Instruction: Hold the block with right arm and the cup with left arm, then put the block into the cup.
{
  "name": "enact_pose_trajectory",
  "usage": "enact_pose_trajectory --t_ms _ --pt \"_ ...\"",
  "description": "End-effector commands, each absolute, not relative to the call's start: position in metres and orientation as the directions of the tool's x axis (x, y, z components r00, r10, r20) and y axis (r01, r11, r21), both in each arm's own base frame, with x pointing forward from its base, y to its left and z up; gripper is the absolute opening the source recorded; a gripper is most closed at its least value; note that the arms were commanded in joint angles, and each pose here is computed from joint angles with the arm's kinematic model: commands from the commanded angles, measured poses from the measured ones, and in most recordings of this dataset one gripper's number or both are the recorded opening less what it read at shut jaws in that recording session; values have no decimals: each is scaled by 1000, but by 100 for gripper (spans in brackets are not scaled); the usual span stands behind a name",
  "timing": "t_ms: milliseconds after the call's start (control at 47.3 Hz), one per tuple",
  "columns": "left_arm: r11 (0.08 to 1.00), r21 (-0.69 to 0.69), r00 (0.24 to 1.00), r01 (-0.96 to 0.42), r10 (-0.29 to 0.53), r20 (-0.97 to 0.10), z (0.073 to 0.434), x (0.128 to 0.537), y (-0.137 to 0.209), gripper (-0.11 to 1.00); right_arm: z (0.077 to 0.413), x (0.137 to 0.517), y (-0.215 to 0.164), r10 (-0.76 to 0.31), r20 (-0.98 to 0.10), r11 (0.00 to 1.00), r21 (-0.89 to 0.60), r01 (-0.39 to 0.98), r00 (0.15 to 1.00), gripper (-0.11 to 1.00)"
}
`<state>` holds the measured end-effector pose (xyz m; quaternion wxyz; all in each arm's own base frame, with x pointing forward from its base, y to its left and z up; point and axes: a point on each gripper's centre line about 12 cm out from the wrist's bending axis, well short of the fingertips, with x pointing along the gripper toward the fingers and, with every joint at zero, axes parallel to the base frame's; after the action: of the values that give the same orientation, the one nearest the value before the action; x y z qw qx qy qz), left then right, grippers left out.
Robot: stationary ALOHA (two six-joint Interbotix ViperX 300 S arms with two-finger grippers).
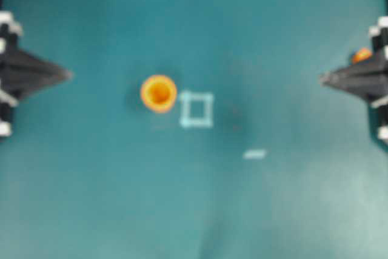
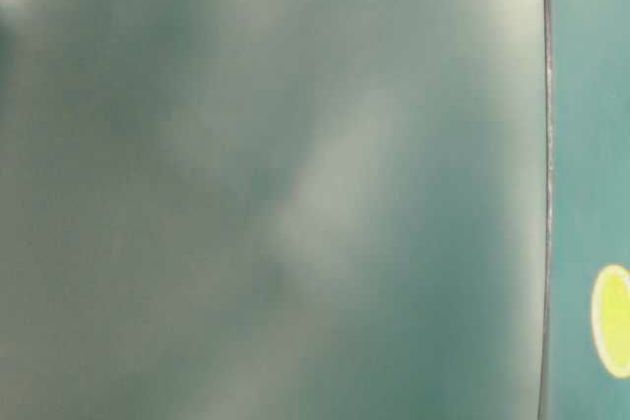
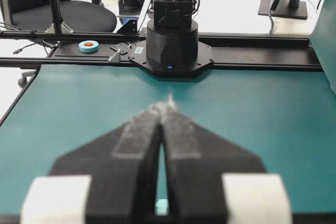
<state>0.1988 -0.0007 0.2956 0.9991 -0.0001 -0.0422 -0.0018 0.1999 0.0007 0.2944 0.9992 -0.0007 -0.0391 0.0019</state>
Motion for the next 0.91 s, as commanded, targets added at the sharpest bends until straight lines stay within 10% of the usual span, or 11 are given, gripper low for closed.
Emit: enact_pose_trajectory --t_ms 0,592,889 --pt "1000 -2 998 3 -3 57 296 201 0 -1 303 201 0 0 98 1000 5 0 995 0" --pt "1000 -6 998 2 -3 -66 283 204 0 59 298 200 -7 -34 -328 983 162 92 944 1" --pt "1000 -6 980 1 -2 -198 264 208 0 80 290 197 -9 -40 -393 976 181 120 919 35"
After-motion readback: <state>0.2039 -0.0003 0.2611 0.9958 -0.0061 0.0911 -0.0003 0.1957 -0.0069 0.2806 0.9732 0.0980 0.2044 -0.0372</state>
